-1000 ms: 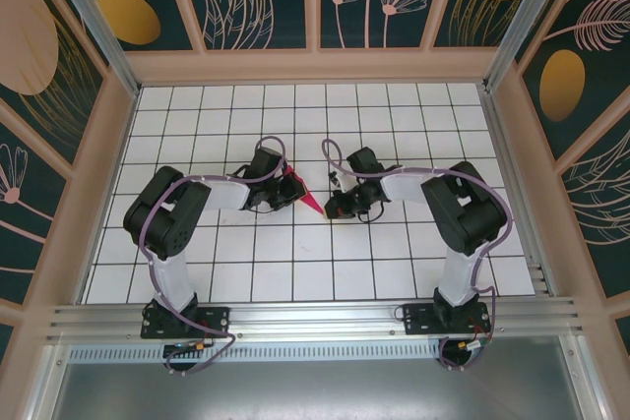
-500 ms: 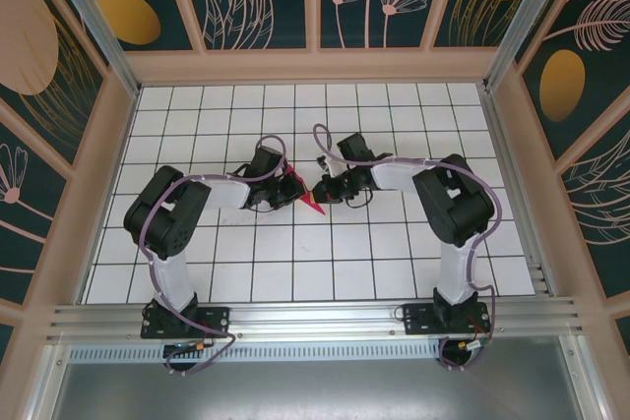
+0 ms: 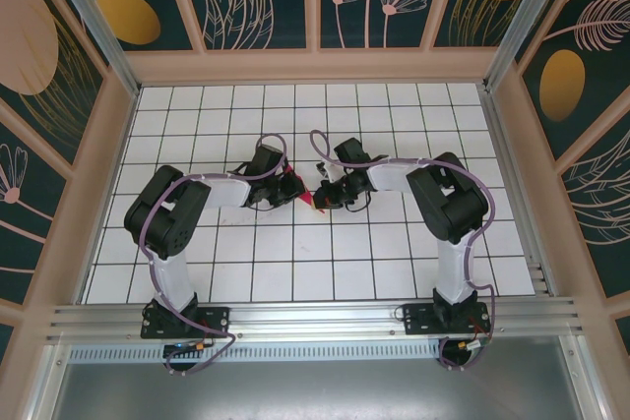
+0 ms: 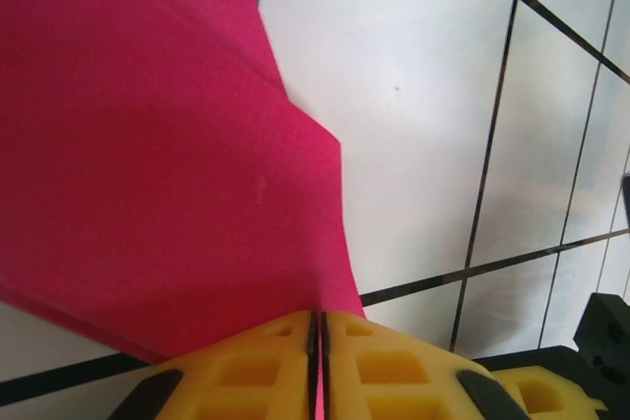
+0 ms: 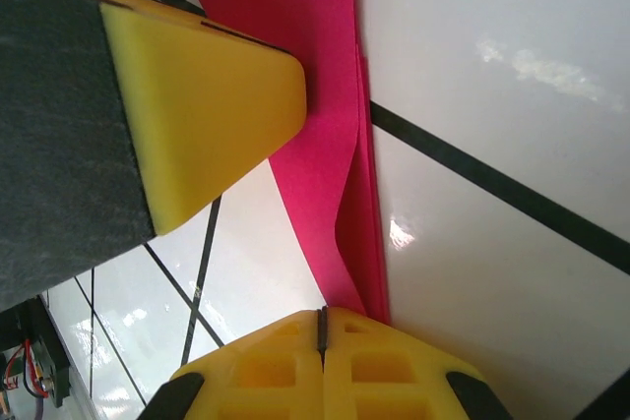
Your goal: Fold a paper plane with a square sheet of paper (pick it up from the middle)
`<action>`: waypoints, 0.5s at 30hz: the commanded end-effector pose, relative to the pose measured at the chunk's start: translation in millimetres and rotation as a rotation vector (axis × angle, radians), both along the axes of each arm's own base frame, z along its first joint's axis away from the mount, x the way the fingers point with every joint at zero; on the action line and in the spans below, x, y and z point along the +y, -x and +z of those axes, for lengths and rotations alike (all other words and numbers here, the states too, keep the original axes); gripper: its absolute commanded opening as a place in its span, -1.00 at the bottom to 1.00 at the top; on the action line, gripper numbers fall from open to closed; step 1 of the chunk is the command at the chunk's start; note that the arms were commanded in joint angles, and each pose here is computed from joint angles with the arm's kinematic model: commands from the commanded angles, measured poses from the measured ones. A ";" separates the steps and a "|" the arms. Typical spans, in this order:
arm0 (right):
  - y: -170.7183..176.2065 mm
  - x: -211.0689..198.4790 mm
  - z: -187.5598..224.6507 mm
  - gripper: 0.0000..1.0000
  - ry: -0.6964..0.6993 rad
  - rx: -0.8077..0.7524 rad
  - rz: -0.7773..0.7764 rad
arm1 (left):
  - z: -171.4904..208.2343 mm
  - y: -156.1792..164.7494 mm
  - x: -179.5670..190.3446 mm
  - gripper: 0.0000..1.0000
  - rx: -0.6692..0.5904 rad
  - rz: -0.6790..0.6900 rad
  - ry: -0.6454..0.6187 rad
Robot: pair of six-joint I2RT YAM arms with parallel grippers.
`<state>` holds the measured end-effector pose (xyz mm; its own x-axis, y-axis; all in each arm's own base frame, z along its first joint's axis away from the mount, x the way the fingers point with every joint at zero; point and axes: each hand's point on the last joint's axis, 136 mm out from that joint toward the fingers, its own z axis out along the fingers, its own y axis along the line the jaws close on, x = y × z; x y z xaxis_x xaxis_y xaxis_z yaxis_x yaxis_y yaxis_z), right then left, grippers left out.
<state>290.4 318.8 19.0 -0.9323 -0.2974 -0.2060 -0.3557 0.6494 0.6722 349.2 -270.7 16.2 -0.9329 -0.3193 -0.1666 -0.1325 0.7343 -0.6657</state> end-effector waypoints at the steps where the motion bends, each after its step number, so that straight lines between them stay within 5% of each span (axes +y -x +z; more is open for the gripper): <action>1: 3.8 -16.1 -25.4 -0.99 0.079 0.051 -0.029 | 23.6 -11.7 -1.0 -0.65 -0.098 -0.023 0.032; 6: 6.3 -16.4 -28.5 -1.00 0.068 0.074 -0.038 | 53.7 -3.1 -13.3 -0.63 -0.177 -0.065 0.172; 15: 6.8 -16.8 -33.0 -1.00 0.076 0.094 -0.051 | 28.4 16.4 -23.4 -0.82 -0.105 -0.087 0.176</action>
